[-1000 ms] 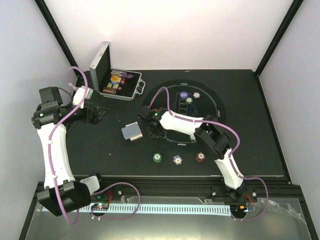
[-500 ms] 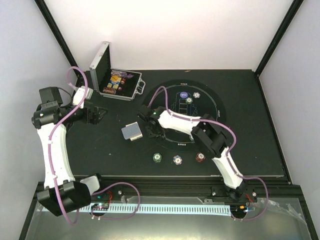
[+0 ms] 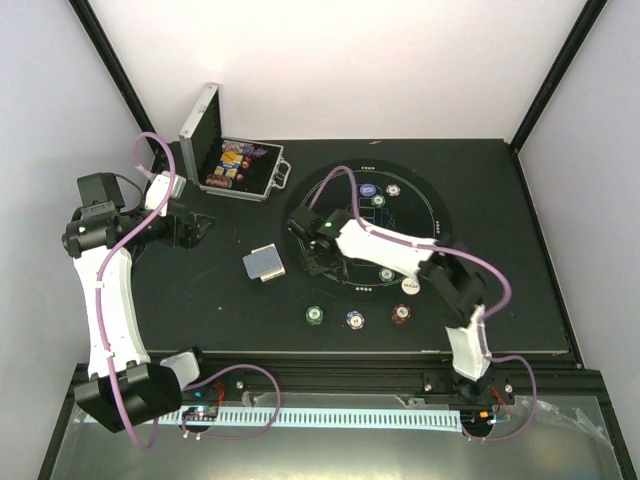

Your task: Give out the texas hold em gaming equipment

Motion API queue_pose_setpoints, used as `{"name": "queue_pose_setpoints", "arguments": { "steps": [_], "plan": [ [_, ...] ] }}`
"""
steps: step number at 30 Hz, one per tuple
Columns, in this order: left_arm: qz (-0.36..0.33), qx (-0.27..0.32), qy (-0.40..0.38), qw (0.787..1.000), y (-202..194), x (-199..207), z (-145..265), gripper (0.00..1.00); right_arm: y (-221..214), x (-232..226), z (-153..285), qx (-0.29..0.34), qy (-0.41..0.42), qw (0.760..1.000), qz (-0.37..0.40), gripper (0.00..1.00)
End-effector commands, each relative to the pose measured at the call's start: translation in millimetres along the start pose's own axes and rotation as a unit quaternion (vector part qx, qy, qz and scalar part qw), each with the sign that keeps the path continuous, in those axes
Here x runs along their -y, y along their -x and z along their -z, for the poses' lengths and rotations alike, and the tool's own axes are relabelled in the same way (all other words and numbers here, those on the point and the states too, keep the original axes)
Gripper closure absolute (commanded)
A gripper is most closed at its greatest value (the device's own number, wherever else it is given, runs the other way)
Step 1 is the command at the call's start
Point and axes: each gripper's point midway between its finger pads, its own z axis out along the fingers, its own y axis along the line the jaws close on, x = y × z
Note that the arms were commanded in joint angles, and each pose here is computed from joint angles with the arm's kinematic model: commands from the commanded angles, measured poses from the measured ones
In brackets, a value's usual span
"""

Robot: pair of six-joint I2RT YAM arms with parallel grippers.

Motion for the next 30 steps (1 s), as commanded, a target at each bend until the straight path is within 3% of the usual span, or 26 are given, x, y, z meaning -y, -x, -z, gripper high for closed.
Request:
{"name": "queue_pose_setpoints", "arguments": {
  "steps": [1,6,14,22,30],
  "plan": [
    [-0.018,0.017,0.000,1.000,12,6,10,0.01,-20,26,58,0.040,0.008,0.999,-0.031,0.29],
    [-0.016,0.019,-0.007,1.000,12,7,9,0.01,-81,70,66,0.034,-0.019,0.997,-0.067,0.18],
    [-0.012,0.019,-0.014,1.000,10,7,6,0.01,-157,117,60,0.022,-0.042,0.989,-0.141,0.15],
    [-0.008,0.018,-0.017,1.000,10,6,4,0.01,-181,135,45,0.010,-0.055,0.984,-0.171,0.15],
    [-0.010,0.018,-0.014,1.000,10,7,6,0.01,-177,140,30,0.000,-0.043,0.984,-0.174,0.26]
  ]
}}
